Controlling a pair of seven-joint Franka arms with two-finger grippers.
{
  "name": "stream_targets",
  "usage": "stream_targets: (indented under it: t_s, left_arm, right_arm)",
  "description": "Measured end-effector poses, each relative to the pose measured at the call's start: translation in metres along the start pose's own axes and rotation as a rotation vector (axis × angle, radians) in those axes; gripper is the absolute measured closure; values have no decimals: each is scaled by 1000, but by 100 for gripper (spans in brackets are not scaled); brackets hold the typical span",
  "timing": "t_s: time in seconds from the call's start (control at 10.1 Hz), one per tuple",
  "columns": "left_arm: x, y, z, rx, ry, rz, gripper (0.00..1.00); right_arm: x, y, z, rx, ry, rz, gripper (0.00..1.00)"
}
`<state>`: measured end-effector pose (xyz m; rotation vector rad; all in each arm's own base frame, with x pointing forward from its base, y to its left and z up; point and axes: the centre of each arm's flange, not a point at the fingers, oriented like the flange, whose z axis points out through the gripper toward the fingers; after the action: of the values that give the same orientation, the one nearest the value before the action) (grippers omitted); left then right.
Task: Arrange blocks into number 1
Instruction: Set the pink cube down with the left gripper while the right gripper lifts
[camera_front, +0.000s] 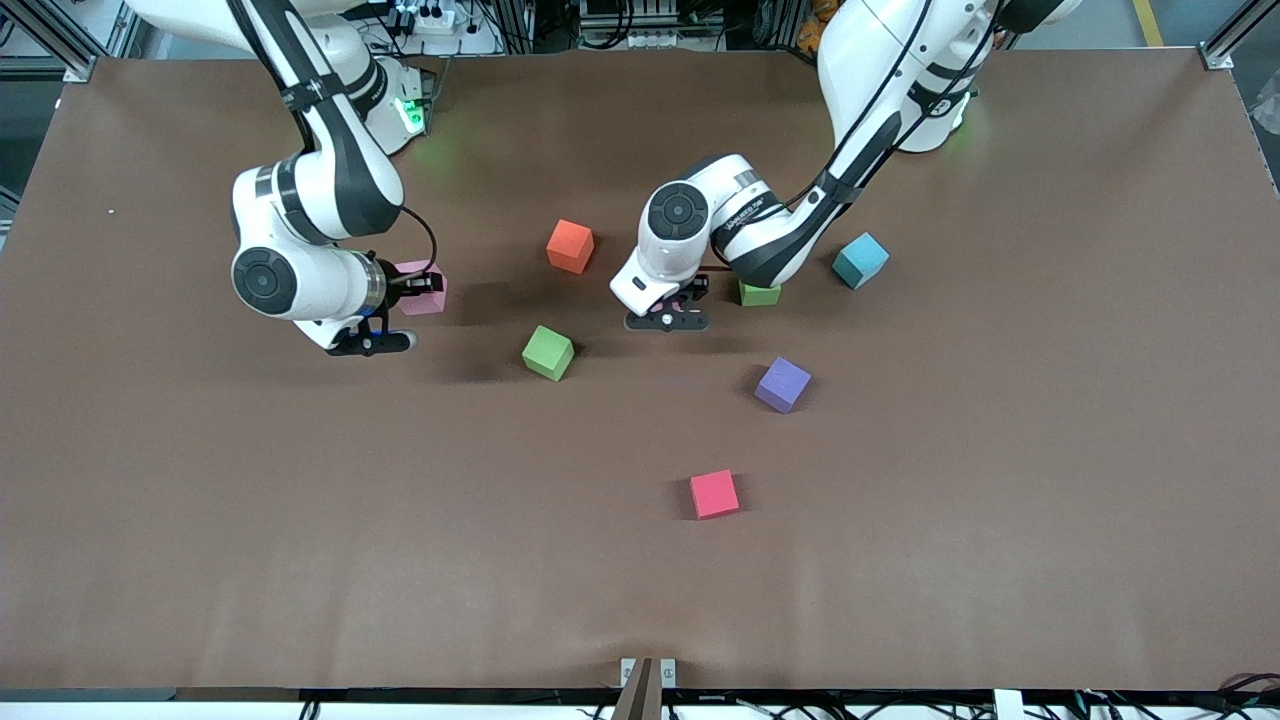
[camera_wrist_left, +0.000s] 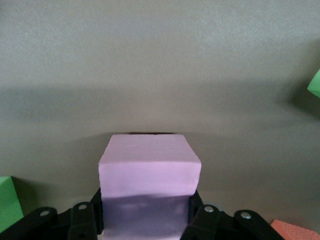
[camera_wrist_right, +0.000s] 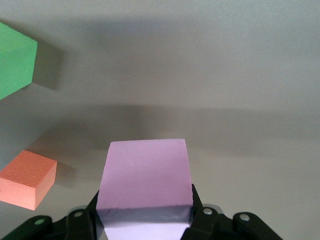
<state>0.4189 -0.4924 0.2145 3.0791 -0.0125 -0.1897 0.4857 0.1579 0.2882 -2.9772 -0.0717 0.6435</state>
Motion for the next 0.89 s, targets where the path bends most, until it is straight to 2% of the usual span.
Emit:
stream_targets:
  t_s: [0.3, 0.49, 0.59, 0.89]
  left_arm:
    - [7, -8, 7, -1, -4, -15, 38]
    - [16, -14, 3, -12, 4, -32, 10]
    - [23, -16, -9, -25, 19, -41, 1]
    - [41, -32, -93, -33, 79, -79, 0]
  right_arm:
    - [-2, -12, 0, -4, 3, -18, 36]
    - [-3, -16, 0, -5, 4, -24, 36]
    - [-3, -19, 1, -6, 4, -22, 36]
    - [-9, -53, -1, -24, 20, -38, 36]
